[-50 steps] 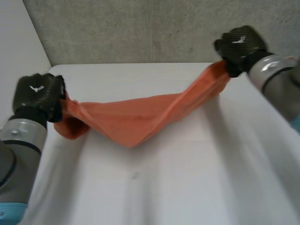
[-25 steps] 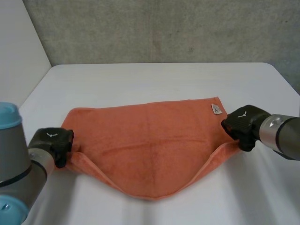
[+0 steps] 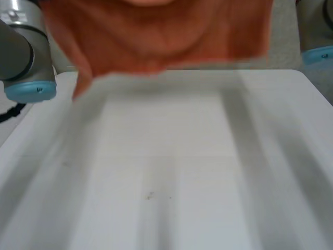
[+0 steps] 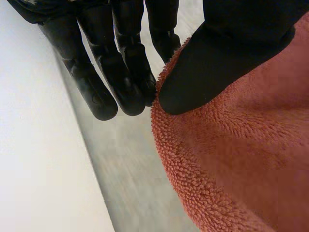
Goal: Fold the laundry
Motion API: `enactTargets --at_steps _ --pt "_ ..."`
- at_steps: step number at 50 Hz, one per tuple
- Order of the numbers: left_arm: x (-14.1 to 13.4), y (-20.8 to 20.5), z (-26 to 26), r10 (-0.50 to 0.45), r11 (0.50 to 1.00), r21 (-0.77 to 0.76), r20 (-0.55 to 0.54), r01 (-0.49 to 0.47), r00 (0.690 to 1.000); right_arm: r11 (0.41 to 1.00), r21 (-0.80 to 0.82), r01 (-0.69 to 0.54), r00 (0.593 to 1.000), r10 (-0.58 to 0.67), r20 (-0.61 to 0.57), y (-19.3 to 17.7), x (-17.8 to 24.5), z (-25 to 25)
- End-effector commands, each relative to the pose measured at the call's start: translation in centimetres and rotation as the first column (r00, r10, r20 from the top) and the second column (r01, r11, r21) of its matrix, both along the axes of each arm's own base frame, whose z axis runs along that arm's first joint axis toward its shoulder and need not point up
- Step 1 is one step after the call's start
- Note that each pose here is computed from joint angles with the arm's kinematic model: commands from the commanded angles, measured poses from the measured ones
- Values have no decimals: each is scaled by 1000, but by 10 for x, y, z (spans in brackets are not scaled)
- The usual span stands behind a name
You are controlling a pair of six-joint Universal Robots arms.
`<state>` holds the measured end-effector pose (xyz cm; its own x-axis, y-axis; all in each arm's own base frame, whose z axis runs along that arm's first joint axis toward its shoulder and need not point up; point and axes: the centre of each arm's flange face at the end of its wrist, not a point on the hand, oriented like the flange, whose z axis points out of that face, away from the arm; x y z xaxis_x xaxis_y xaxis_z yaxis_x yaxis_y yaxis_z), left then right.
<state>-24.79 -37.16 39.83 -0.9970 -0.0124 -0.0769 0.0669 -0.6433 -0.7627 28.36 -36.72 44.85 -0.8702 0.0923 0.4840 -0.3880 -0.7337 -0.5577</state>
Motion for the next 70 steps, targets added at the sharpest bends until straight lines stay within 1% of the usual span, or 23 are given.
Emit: enactTargets --at_steps 1,11,13,14,16,19,24,27,29,30,32,35,37,40,43,48,51,57,59,62,64,65,70 --pt "13 1 -36 25 997 74 15 -26 1000 989 149 -22 998 31 -63 8 -3 -47" --pt "21 12 -144 9 920 389 124 -57 992 883 469 11 981 81 -177 16 -7 -155" --pt "23 22 -186 -12 869 491 163 -71 986 798 601 38 970 115 -215 24 -12 -196" --pt "23 22 -186 -12 868 491 164 -71 986 798 601 38 970 116 -215 24 -12 -197" --pt "27 33 -217 -28 816 571 190 -87 981 703 708 70 959 149 -243 32 -15 -238" --pt "28 39 -227 -35 795 599 199 -94 979 660 747 83 954 165 -252 38 -17 -253" --pt "38 67 -253 -68 686 716 241 -130 968 573 813 107 944 198 -264 55 -21 -272" --pt "41 75 -257 -77 650 746 252 -143 965 564 818 113 944 197 -266 58 -24 -273" --pt "46 92 -257 -96 583 796 268 -164 959 570 813 117 949 176 -260 59 -32 -264" --pt "46 92 -257 -96 583 796 268 -164 959 570 813 117 949 176 -260 59 -32 -264" --pt "52 108 -255 -119 514 837 285 -187 951 575 811 111 959 152 -238 64 -40 -252" --pt "54 116 -255 -132 475 857 293 -199 947 570 815 105 963 145 -226 70 -46 -247" --pt "57 129 -254 -159 410 885 308 -221 938 562 820 104 963 150 -225 73 -48 -247" --pt "59 136 -247 -175 377 897 314 -231 933 542 836 91 961 173 -217 79 -52 -251" --pt "59 136 -241 -174 384 894 314 -230 933 519 851 82 959 191 -209 82 -57 -257" --pt "56 125 -207 -141 492 849 296 -193 945 496 865 69 958 209 -197 86 -59 -265" --pt "54 121 -199 -136 518 835 291 -183 947 484 873 64 959 213 -189 89 -59 -270" --pt "48 124 -201 -199 518 842 290 -151 936 482 874 56 967 191 -167 86 -64 -276" --pt "42 130 -208 -294 513 847 324 -137 899 492 869 51 972 177 -157 83 -67 -277" --pt "42 132 -214 -340 510 848 351 -142 872 498 865 52 974 166 -154 78 -71 -277" --pt "39 133 -220 -411 532 832 418 -160 810 496 867 50 974 168 -152 77 -72 -277" --pt "39 133 -220 -412 532 832 419 -160 809 496 867 50 974 168 -152 77 -72 -277" --pt "51 115 -228 -431 602 766 549 -225 716 483 875 43 974 175 -144 77 -75 -281"
